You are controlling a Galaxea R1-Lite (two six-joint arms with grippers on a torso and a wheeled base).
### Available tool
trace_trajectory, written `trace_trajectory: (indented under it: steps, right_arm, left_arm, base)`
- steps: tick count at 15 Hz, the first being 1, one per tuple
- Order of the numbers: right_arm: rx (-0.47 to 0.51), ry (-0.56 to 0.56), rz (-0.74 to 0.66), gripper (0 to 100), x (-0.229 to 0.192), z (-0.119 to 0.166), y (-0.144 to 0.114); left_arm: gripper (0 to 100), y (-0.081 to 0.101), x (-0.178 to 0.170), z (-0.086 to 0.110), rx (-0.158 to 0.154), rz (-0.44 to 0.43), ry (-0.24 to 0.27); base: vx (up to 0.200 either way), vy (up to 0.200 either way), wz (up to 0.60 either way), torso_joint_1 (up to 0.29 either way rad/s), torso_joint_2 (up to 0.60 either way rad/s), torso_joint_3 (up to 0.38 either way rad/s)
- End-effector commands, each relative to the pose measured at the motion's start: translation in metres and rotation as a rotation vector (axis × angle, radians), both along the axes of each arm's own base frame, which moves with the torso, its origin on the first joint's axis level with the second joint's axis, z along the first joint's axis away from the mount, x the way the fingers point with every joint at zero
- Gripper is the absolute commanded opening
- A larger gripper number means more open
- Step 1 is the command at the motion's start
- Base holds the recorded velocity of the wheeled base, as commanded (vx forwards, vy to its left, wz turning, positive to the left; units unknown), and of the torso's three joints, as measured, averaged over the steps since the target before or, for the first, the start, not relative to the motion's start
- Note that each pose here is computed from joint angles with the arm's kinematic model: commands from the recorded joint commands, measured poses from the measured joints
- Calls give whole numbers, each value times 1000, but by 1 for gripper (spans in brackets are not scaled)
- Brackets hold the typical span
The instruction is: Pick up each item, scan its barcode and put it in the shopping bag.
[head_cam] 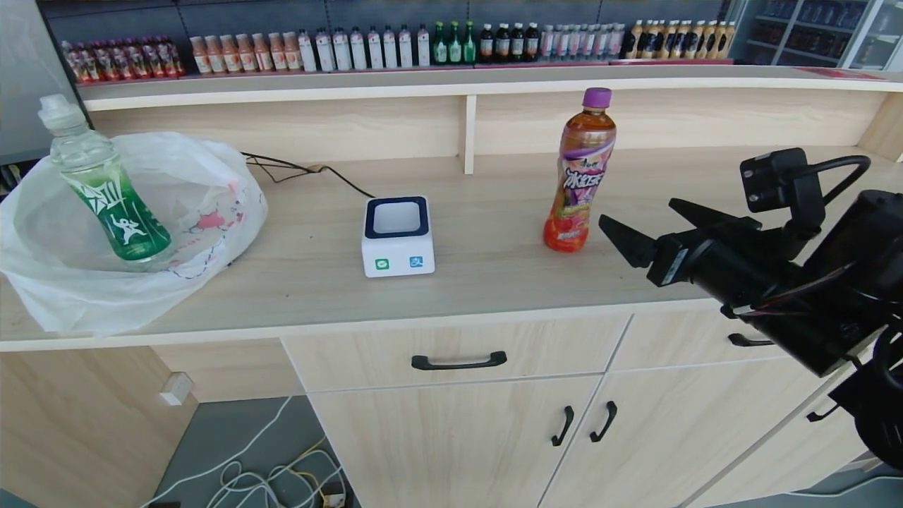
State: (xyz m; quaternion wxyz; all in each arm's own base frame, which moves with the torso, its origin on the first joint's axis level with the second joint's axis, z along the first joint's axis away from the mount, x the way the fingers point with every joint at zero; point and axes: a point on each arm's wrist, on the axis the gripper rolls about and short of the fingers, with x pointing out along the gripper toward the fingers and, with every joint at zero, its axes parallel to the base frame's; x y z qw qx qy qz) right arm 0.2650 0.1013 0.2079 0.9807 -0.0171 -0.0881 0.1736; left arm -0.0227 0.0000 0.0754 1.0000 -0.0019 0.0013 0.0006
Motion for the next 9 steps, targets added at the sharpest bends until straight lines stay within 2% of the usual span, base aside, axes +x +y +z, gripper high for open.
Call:
trace_trajectory:
  steps: [1, 7, 9]
  right_arm:
    - [-7, 17, 0, 100, 12, -7, 4]
    - [2, -12, 18, 100, 33, -4, 12]
    - [-6, -22, 69, 100, 38, -4, 20]
  left_arm:
    - [100, 0, 0, 0, -1, 0, 1]
    - [100, 0, 0, 0, -1, 0, 1]
    - [100, 0, 0, 0, -1, 0, 1]
  base:
    - [0, 0, 0, 0, 0, 0]
    - [0, 0, 0, 0, 0, 0]
    - [0, 0, 0, 0, 0, 0]
